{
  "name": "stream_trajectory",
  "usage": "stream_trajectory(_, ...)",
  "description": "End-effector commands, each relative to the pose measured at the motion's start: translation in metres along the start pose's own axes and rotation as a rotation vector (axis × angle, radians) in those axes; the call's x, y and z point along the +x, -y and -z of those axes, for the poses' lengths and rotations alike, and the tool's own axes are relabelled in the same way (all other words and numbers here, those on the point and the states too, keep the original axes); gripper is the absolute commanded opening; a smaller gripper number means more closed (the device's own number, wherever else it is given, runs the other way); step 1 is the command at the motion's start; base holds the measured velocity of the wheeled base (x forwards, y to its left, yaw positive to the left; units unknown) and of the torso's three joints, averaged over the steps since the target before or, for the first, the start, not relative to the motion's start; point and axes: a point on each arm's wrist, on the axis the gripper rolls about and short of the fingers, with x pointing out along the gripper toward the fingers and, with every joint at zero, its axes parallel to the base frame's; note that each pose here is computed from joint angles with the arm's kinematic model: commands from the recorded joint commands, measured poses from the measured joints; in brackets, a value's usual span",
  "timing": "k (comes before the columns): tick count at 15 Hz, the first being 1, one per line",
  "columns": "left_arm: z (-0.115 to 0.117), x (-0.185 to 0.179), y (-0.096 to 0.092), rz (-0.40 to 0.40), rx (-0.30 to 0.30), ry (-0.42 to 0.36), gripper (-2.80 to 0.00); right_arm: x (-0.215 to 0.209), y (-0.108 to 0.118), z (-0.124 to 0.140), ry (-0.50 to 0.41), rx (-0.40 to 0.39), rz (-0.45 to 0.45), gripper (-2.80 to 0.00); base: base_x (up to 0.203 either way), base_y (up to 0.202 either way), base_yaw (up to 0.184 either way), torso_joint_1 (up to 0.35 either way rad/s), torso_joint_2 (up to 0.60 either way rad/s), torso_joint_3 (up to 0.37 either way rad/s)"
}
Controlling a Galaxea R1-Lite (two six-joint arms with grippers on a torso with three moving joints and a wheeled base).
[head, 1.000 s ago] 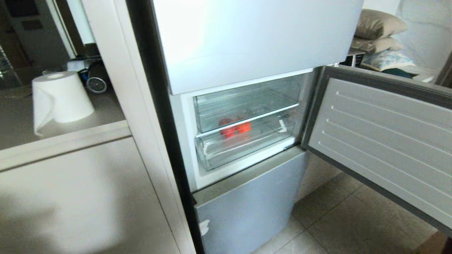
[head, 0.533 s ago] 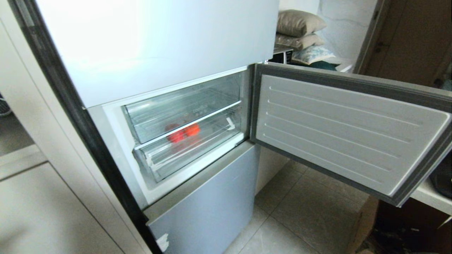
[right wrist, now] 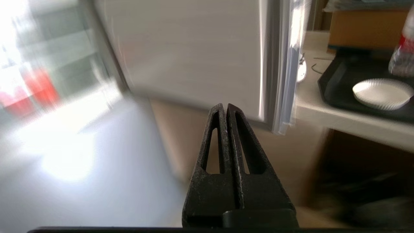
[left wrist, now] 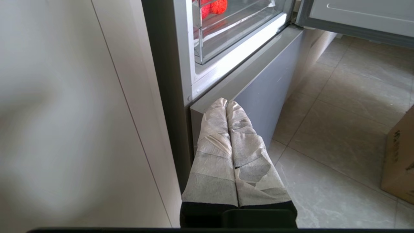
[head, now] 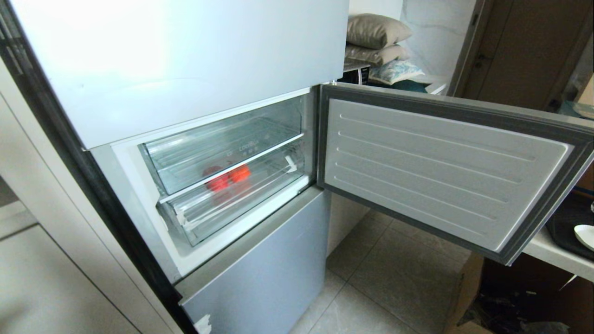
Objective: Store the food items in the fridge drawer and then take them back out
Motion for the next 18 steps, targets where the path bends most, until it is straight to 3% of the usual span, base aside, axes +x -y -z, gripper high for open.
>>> stream_trajectory(1, 0.000, 0.000, 0.000, 0.000, 0.000, 0.000, -2.80, 0.036, -0.009, -0.027, -0.081, 0.204, 0.153, -2.80, 0.000, 0.000, 0.000, 0.000, 0.00, 0.000)
stream_trajectory(3, 0.000, 0.000, 0.000, 0.000, 0.000, 0.000, -2.80, 0.070, -0.006, -0.037, -0.066, 0.339, 0.358, -2.80, 0.000, 0.000, 0.000, 0.000, 0.00, 0.000)
stream_trajectory(5, 0.000, 0.000, 0.000, 0.000, 0.000, 0.000, -2.80, 0.101, 0.014, -0.040, -0.061, 0.454, 0.441, -2.80, 0.000, 0.000, 0.000, 0.000, 0.00, 0.000)
stream_trajectory(9, 0.000, 0.000, 0.000, 0.000, 0.000, 0.000, -2.80, 0.159, 0.068, -0.036, -0.139, 0.613, 0.479, -2.80, 0.000, 0.000, 0.000, 0.000, 0.00, 0.000)
stream_trajectory(15, 0.000, 0.000, 0.000, 0.000, 0.000, 0.000, -2.80, 0.246, 0.146, -0.040, -0.038, 0.702, 0.430, -2.80, 0.000, 0.000, 0.000, 0.000, 0.00, 0.000)
stream_trajectory(18, 0.000, 0.000, 0.000, 0.000, 0.000, -0.001, -2.80, 0.277, 0.170, -0.047, -0.019, 0.722, 0.390, -2.80, 0.000, 0.000, 0.000, 0.000, 0.00, 0.000)
